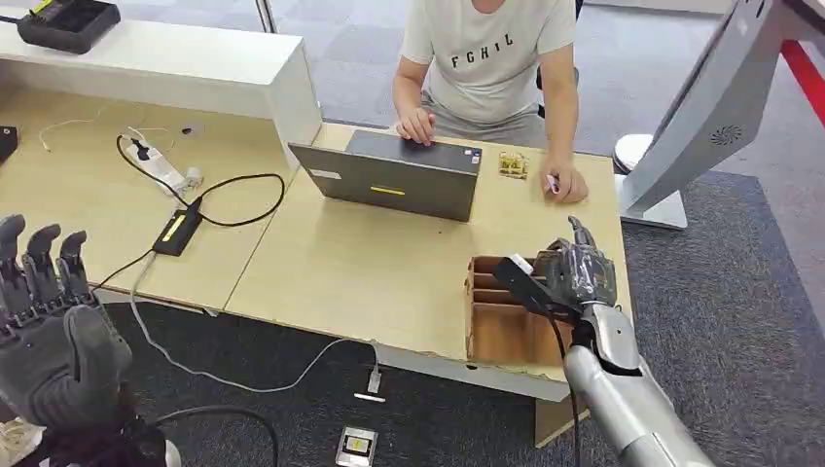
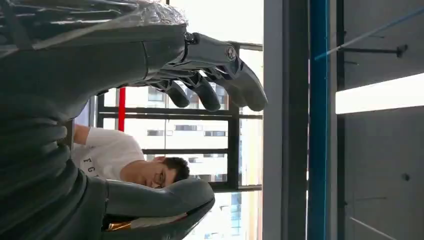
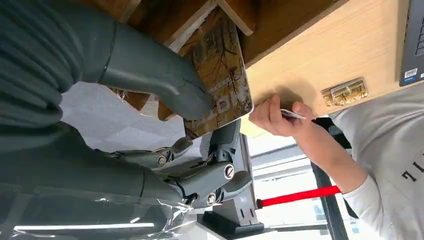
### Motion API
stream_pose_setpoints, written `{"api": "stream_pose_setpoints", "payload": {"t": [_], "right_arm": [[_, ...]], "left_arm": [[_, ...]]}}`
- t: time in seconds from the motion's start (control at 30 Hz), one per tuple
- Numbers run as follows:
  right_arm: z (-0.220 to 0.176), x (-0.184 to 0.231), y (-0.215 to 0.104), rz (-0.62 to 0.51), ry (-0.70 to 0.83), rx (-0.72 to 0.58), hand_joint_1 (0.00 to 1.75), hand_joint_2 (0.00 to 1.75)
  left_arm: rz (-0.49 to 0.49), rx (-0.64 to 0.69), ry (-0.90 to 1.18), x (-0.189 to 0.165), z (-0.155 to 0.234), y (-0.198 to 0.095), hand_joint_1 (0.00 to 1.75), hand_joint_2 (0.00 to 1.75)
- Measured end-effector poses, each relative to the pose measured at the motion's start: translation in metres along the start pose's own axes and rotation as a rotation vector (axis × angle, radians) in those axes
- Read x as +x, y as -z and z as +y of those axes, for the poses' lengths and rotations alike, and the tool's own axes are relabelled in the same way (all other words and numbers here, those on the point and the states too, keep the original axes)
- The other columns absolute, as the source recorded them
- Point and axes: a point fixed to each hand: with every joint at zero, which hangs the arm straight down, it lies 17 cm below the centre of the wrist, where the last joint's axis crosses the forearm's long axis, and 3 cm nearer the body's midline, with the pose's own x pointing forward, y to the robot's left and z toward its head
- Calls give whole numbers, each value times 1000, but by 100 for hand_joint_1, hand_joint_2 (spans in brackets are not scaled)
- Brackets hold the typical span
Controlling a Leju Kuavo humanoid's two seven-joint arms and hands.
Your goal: Pass the card to the sensor for recognition and then transmit it.
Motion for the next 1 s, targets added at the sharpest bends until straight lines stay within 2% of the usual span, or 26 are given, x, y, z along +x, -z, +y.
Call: {"api": "stream_pose_setpoints", "payload": {"t": [0.07,0.13,0.4,0.5,0.73,1.0], "right_arm": [[0,0,0,0,0,-2,175,175],[0,0,0,0,1,-3,175,175],[-1,0,0,0,2,-4,175,175],[0,-1,0,-1,1,-2,175,175],[-2,0,0,-3,-2,-10,175,175],[-30,11,5,-28,10,-123,175,175]], "left_arm": [[0,-2,-1,0,0,0,56,175],[0,-6,-6,0,-1,0,73,175],[1,-17,-18,0,-3,0,70,175],[2,-21,-21,0,-4,-1,75,175],[0,-16,-21,0,-3,0,73,175],[-6,-2,-11,0,0,1,72,175]]}}
